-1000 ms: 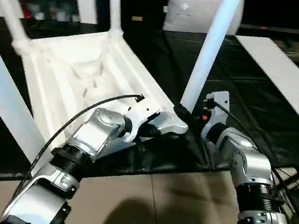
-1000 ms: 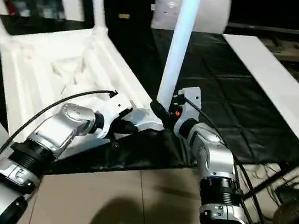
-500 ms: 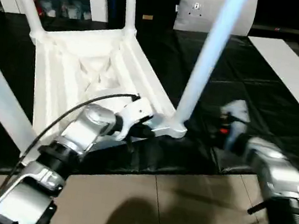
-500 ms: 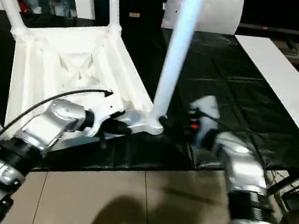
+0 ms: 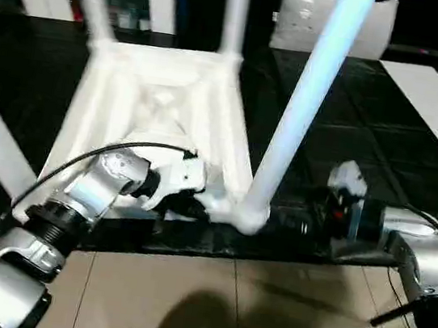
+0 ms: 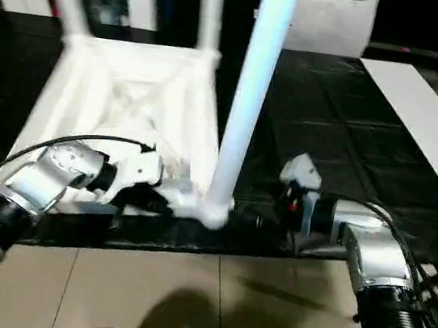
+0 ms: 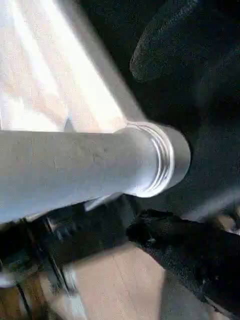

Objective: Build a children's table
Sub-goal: Rotate leg to tighten

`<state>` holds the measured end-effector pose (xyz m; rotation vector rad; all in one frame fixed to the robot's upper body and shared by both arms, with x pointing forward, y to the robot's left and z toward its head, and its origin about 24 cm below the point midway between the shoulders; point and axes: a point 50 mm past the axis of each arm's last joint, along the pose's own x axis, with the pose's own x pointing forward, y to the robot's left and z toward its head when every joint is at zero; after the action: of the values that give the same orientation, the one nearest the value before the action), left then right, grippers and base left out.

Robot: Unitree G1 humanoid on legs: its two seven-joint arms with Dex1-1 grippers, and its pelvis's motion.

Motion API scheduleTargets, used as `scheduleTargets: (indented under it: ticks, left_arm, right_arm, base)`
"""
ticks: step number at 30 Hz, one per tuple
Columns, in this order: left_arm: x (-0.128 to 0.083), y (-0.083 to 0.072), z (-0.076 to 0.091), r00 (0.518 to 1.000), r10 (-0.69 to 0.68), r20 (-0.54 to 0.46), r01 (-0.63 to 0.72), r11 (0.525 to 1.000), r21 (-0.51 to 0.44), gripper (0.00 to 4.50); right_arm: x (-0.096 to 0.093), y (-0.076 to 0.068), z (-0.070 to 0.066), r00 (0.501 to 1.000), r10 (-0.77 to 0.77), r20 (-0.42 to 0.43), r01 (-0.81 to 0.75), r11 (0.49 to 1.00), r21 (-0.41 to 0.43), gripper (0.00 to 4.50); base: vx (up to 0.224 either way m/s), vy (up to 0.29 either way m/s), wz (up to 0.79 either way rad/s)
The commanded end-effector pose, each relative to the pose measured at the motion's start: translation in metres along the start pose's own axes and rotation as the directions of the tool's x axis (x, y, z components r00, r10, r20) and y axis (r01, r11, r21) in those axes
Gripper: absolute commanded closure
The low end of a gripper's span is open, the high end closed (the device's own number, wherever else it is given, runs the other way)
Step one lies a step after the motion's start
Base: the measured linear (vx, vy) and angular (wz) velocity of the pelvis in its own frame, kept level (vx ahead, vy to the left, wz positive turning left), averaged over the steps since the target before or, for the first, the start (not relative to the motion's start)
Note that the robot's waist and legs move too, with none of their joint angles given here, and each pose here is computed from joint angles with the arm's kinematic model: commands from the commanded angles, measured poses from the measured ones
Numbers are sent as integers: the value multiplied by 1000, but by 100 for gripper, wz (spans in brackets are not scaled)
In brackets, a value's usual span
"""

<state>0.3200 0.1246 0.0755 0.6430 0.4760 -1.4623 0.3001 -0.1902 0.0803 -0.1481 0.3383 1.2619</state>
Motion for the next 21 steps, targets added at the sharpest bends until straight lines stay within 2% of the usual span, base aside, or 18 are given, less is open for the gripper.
scheduleTargets:
  ticks: [1, 4, 5, 6, 11, 14, 19, 20, 21]
  left_arm:
    - [10, -7, 9, 992, -122, -29, 124, 989, 82, 450]
    - [10, -9, 9, 988, -151, -41, 154, 983, 102, 450]
    - [11, -9, 9, 986, -161, -51, 166, 980, 112, 450]
    - [11, -9, 9, 986, -161, -51, 166, 980, 112, 450]
    - [12, -9, 8, 984, -169, -58, 175, 976, 127, 450]
    - [12, -9, 8, 984, -170, -56, 175, 976, 127, 450]
    - [13, -10, 6, 984, -168, -57, 174, 977, 126, 450]
    - [13, -10, 6, 984, -168, -58, 174, 977, 125, 450]
    - [13, -10, 5, 984, -169, -59, 175, 977, 124, 450]
  right_arm:
    - [-1, 4, 4, 995, 98, -14, -99, 995, -10, 42]
    - [0, 5, 4, 990, 140, -24, -140, 990, -5, 47]
    - [2, 5, 4, 988, 154, -29, -154, 988, -2, 75]
    - [2, 5, 4, 988, 154, -29, -154, 988, -2, 85]
    - [8, 7, 4, 971, 234, -37, -234, 972, 15, 129]
    - [11, 8, 4, 966, 257, -29, -257, 966, 19, 135]
    - [13, 9, 4, 962, 270, -27, -270, 963, 23, 180]
    - [13, 9, 4, 962, 272, -26, -272, 962, 24, 205]
    - [14, 9, 4, 961, 275, -25, -274, 961, 24, 205]
  base:
    - [0, 0, 0]
    - [0, 0, 0]
    - [0, 0, 0]
    - [0, 0, 0]
    - [0, 0, 0]
    - [0, 0, 0]
    - [0, 0, 0]
    - [0, 0, 0]
    - [0, 0, 0]
